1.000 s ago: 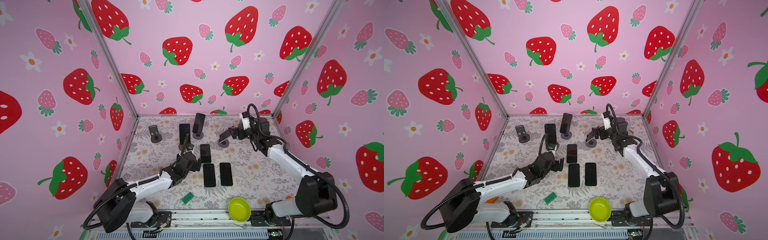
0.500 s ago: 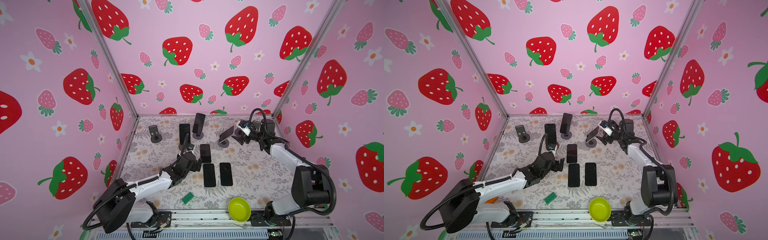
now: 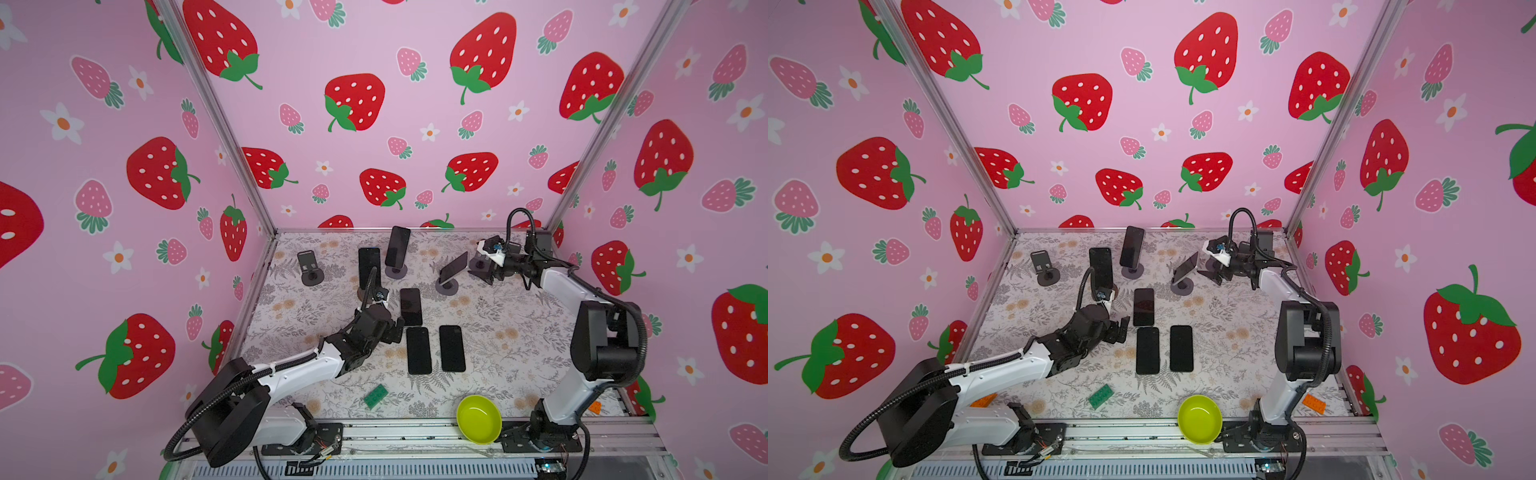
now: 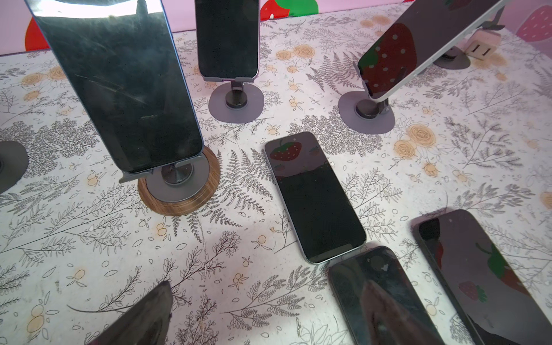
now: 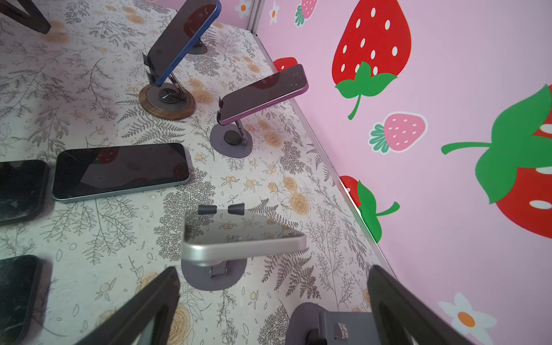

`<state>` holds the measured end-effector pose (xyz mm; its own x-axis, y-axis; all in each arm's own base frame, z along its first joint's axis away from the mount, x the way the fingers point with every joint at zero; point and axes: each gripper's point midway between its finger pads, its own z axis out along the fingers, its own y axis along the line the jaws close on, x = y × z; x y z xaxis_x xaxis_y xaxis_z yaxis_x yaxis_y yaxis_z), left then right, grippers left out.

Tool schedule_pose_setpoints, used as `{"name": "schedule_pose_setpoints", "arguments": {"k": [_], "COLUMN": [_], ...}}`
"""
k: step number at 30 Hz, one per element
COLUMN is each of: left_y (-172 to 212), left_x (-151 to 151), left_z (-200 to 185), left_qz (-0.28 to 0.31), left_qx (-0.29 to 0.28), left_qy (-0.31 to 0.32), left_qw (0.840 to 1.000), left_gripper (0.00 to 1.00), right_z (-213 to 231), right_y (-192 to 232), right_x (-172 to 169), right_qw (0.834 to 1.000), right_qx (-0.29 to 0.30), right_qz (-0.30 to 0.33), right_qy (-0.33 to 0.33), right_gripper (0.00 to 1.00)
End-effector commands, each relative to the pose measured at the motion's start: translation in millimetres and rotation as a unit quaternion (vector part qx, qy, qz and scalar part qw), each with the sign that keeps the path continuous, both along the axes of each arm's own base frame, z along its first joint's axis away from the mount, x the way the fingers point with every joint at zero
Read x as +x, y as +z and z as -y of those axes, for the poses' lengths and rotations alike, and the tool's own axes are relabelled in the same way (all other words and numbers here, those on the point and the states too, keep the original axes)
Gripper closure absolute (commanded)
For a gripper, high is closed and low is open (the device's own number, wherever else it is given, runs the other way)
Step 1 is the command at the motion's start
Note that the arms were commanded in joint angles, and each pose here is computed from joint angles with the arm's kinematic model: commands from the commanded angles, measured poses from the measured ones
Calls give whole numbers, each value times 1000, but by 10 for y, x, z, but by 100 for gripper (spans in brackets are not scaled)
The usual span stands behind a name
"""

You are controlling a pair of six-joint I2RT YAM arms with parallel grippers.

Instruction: Remove the phone from the phone stand

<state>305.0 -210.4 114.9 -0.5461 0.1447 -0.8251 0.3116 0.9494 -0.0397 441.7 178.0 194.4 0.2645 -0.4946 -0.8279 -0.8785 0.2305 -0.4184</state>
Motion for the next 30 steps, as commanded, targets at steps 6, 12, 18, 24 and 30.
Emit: {"name": "schedule_pose_setpoints", "arguments": {"k": [6,12,18,24,30], "left_y": [74,64,46,62,80], "left_x": [52,55,57,56,52], "left_z": [48,53,75,53,48], "left_qz": [6,7,3,6,8], "left_qx": [-11,-12,-12,-11,-12], "left_qy": [1,0,-2,0,1], "left_qw": [1000,1000,1000,1000,1000], "left_gripper": [1,1,1,0,1], "right_z": [-117,-160,-279,-394,-485], "right_y": [-85,-129,-232,-306,-380], "right_x": [-29,16,0,-9,-34], "right_qw": [997,995,992,989,986], "right_qx": [20,26,28,29,24], "right_qz": [-35,-48,-70,-92,-105], "right_qy": [70,82,97,115,126], "right_gripper": [0,0,0,1,2]}}
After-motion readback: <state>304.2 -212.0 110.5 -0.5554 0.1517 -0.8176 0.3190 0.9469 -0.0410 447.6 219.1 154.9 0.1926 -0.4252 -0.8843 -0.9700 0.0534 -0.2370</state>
